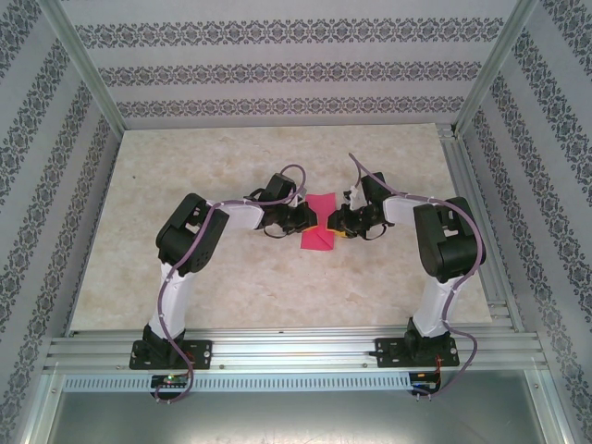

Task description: Fold a paper plane with a square sheet of paper (pick it up from the middle)

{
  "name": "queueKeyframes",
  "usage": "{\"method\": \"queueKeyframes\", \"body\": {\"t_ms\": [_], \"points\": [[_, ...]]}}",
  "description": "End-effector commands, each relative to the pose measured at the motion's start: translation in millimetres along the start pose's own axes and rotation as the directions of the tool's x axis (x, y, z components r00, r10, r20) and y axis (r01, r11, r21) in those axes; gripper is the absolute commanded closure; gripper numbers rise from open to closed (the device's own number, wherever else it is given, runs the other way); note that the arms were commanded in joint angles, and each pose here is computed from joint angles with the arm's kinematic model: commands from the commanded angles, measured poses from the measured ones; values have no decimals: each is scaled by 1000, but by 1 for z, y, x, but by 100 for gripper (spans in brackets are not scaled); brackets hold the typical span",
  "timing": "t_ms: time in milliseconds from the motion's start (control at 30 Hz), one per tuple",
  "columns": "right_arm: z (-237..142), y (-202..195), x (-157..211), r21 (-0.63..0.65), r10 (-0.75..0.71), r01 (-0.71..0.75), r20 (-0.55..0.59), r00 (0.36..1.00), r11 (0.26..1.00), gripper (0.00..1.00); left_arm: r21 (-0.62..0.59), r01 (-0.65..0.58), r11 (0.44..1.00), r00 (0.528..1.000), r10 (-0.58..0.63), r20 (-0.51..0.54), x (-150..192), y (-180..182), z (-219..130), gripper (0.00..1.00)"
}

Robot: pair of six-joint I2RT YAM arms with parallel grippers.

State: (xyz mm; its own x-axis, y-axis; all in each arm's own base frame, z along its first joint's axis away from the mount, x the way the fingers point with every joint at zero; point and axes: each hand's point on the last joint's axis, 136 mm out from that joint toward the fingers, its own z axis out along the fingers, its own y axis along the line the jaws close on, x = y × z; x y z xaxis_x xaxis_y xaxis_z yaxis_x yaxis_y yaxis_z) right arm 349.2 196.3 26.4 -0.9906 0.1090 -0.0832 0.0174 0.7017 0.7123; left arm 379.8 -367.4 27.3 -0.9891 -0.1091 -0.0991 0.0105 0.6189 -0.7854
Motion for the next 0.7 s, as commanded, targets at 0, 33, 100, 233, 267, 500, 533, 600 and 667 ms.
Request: {"method": "queueKeyframes", "body": {"t_ms": [0,33,100,233,267,500,533,600,667], "points": [[-1,11,-8,-46,-21,22,26,999,999,81,7,-15,1000,1000,15,17,-7,-6,-1,87],[-2,11,-8,-40,-25,26,31,999,999,83,10,-17,1000,1000,17,20,-8,-7,-2,87],[-3,11,-9,-37,-26,28,31,999,999,84,26,-23,999,999,23,26,-9,-14,-5,86],[-7,12,-9,-25,-39,40,37,999,999,96,52,-47,998,996,42,78,-18,-32,-22,82],[-9,14,-8,-22,-48,48,37,998,999,96,56,-52,997,995,46,92,-21,-37,-28,81],[-51,28,-11,146,-193,181,74,978,973,97,31,-56,998,963,46,265,-46,-49,-94,67],[-62,32,-13,190,-237,218,85,968,957,97,21,-50,999,956,42,291,-49,-47,-106,66],[-80,36,-15,305,-336,298,80,938,905,95,0,-34,999,940,32,341,-51,-39,-127,65],[-95,39,-14,437,-443,388,29,896,812,94,-24,-8,1000,920,17,392,-55,-29,-150,64]]}}
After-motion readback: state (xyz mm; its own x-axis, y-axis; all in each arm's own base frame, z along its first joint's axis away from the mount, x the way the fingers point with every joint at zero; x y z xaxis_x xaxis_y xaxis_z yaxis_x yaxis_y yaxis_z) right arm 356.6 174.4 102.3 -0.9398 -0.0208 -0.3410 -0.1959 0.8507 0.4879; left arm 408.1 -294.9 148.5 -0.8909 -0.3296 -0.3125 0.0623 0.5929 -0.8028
